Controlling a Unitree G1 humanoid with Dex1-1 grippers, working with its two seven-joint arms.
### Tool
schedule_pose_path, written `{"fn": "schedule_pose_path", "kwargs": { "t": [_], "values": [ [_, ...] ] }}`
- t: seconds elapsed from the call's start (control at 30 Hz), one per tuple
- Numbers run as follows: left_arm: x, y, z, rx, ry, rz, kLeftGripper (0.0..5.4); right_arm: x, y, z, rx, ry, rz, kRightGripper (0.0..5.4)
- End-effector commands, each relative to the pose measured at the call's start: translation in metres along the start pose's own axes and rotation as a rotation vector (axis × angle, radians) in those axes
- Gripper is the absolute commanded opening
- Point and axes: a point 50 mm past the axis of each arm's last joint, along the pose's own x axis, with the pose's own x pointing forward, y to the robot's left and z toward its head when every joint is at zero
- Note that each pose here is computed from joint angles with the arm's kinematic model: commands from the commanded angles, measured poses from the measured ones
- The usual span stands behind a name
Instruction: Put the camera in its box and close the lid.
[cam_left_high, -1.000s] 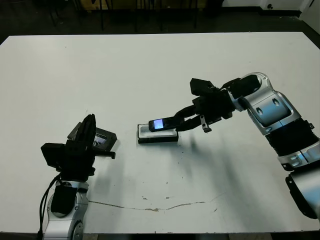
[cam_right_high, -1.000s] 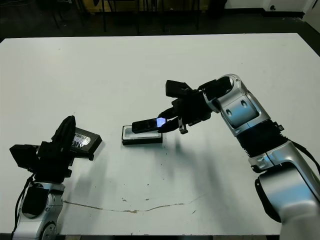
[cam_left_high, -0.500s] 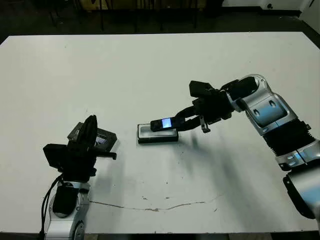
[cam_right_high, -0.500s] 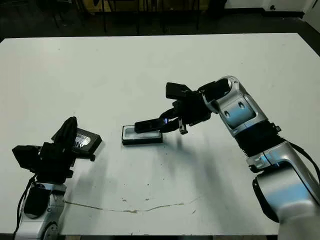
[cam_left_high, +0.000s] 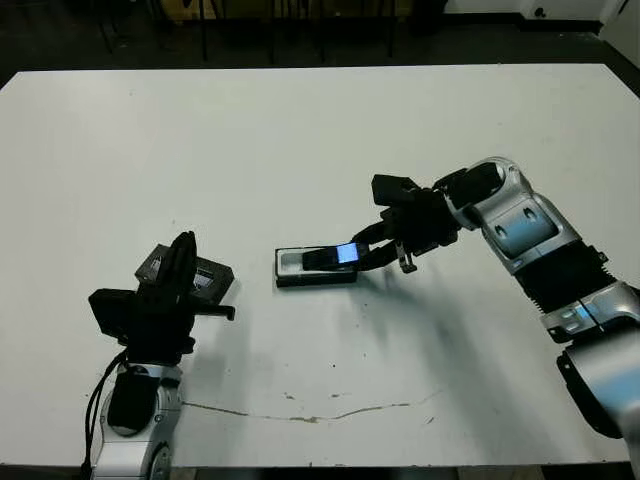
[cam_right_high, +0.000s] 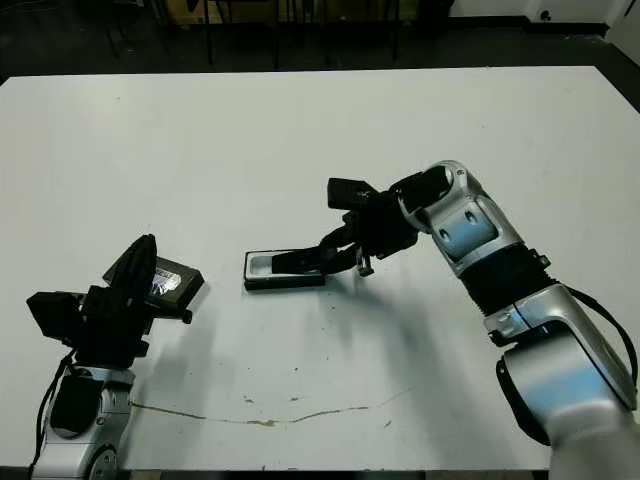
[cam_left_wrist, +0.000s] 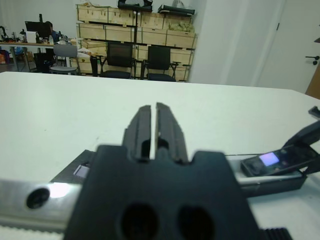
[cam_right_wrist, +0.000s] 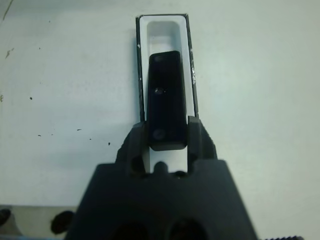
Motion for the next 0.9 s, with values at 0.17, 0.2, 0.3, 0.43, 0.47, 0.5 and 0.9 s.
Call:
{"fn": "schedule_pose_path", "kwargs": {
  "t": [0.17, 0.2, 0.3, 0.43, 0.47, 0.5, 0.9],
  "values": [
    [-0.005, 0.000, -0.006, 0.000, 0.033, 0.007, 0.00, 0.007, -0.001, 0.001, 0.008, 0.026, 0.042, 0.54],
    [-0.005, -0.001, -0.006, 0.002, 0.033, 0.005, 0.00, 0.007, -0.001, 0.002, 0.010, 0.027, 0.047, 0.54],
    [-0.005, -0.002, -0.006, -0.016, 0.038, 0.006, 0.00, 0.009, -0.001, 0.006, -0.010, 0.022, 0.059, 0.54],
    [-0.004, -0.003, -0.006, -0.013, 0.039, 0.008, 0.00, 0.013, -0.003, 0.013, -0.006, 0.030, 0.064, 0.54],
    [-0.004, -0.004, -0.006, -0.013, 0.039, 0.009, 0.00, 0.015, -0.003, 0.015, 0.007, 0.031, 0.067, 0.54],
    [-0.005, -0.004, -0.006, -0.014, 0.039, 0.011, 0.00, 0.016, -0.004, 0.017, 0.006, 0.036, 0.067, 0.54],
    [-0.005, -0.004, -0.006, -0.013, 0.033, 0.019, 0.00, 0.027, -0.002, 0.028, -0.074, 0.079, 0.083, 0.54]
  ]
}}
